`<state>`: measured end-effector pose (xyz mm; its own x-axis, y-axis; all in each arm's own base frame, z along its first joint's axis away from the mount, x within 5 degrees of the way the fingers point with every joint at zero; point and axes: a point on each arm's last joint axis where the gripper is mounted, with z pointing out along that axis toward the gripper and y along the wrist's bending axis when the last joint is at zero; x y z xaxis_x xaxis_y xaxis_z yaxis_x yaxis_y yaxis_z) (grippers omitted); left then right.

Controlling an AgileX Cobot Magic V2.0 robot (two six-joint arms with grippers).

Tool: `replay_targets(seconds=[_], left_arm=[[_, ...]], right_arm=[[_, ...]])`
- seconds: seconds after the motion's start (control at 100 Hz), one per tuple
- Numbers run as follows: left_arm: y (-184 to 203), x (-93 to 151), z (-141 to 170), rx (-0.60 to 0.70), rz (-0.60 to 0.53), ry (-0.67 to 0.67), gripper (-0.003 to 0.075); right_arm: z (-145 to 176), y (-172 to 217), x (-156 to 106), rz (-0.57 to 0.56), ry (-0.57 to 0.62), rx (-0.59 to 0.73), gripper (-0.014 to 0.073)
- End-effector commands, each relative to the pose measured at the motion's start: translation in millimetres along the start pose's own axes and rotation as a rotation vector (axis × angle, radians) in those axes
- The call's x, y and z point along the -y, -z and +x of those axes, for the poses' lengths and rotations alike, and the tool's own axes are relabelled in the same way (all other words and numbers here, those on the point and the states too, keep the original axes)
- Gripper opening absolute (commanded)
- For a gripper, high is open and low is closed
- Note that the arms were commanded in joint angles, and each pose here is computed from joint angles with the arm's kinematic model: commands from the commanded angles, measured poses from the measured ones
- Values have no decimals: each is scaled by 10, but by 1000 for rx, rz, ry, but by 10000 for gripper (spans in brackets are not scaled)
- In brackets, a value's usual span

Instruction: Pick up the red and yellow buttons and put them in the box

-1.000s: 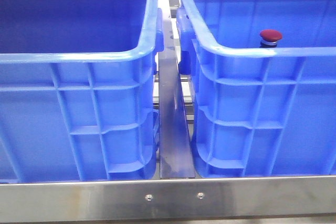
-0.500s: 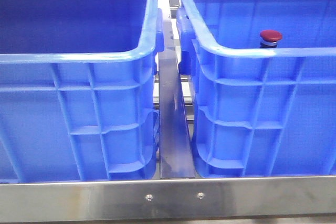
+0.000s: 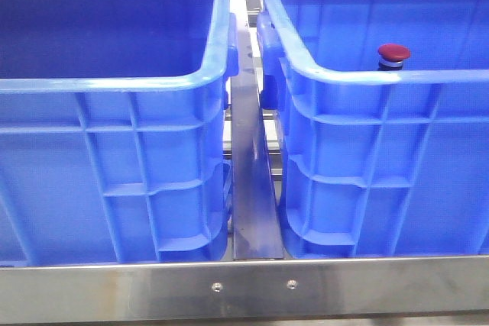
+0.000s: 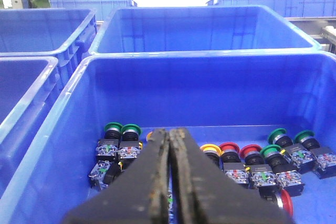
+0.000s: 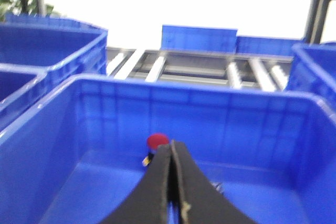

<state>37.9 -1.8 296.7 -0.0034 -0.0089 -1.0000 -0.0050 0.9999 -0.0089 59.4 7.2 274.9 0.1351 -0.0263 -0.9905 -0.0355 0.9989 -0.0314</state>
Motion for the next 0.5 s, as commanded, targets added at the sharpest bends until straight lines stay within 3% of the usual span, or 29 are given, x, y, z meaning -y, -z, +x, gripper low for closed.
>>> replay_targets(seconds=[0.0, 0.49], left_arm=[[17, -4, -102, 84, -7, 5, -20], [17, -4, -100, 83, -7, 5, -20]], right_arm=[[-92, 22, 32, 42, -1, 40, -69], [-93, 22, 30, 39, -6, 40, -69]])
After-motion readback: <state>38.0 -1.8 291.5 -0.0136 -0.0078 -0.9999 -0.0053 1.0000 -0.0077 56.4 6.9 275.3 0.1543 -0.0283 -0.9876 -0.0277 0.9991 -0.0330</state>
